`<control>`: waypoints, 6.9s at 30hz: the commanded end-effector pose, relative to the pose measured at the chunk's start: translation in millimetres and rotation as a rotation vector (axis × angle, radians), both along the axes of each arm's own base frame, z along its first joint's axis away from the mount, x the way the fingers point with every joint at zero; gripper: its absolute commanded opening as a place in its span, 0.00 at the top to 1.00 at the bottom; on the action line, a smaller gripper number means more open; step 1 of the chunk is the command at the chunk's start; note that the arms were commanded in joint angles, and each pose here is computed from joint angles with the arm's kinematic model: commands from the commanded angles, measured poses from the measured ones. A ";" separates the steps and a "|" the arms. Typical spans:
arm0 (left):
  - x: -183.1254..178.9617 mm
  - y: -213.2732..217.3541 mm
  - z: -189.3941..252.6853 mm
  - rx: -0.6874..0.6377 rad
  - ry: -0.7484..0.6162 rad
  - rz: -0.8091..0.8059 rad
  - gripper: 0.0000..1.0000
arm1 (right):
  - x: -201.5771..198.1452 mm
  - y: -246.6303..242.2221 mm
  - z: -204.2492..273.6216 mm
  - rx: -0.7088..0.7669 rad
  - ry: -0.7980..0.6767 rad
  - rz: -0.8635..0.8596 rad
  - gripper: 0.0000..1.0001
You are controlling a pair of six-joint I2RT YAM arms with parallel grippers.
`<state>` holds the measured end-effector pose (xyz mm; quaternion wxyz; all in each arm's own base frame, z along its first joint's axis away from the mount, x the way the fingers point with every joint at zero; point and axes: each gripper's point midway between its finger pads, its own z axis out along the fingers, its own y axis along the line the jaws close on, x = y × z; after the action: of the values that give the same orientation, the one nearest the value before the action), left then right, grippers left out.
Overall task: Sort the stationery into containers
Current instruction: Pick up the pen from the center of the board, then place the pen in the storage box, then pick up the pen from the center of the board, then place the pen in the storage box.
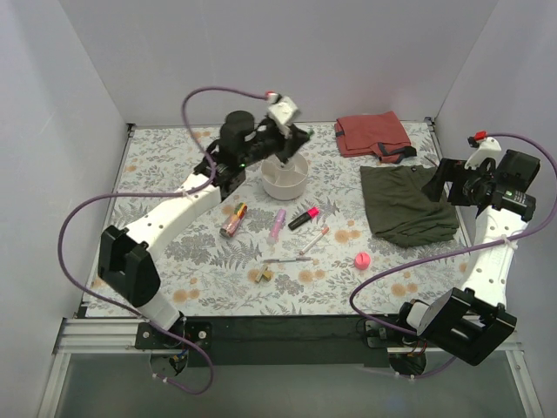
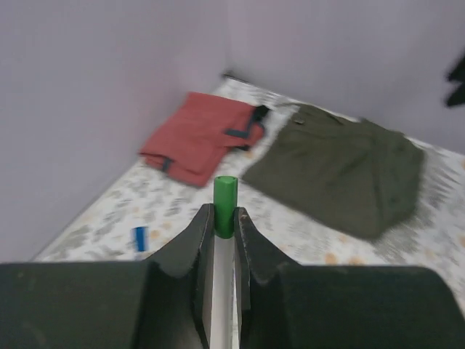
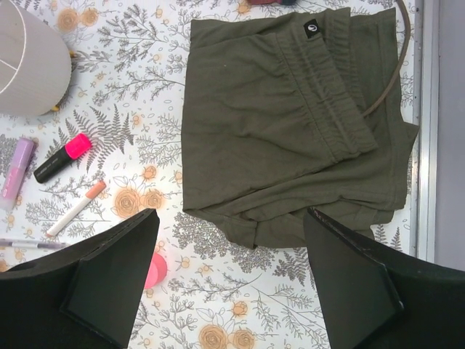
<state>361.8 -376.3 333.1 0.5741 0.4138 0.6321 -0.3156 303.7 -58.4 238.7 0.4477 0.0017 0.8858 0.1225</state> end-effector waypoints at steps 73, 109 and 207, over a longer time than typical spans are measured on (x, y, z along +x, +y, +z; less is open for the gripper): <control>11.8 95.9 25.6 -0.292 -0.117 -0.019 0.28 | 3.0 -2.7 -11.9 0.026 -0.011 -0.054 0.12; -81.9 -30.6 -278.1 0.588 0.457 -0.077 0.66 | -15.9 19.4 -25.0 -0.104 -0.002 0.074 0.15; 191.9 59.5 -138.9 -0.266 0.126 0.096 1.00 | -4.3 -4.5 -38.4 -0.160 0.066 -0.010 0.14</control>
<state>554.6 -305.1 191.5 0.5932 0.2661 0.6486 -0.3958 290.7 -60.4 186.9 0.3969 -0.0198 0.9158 0.0573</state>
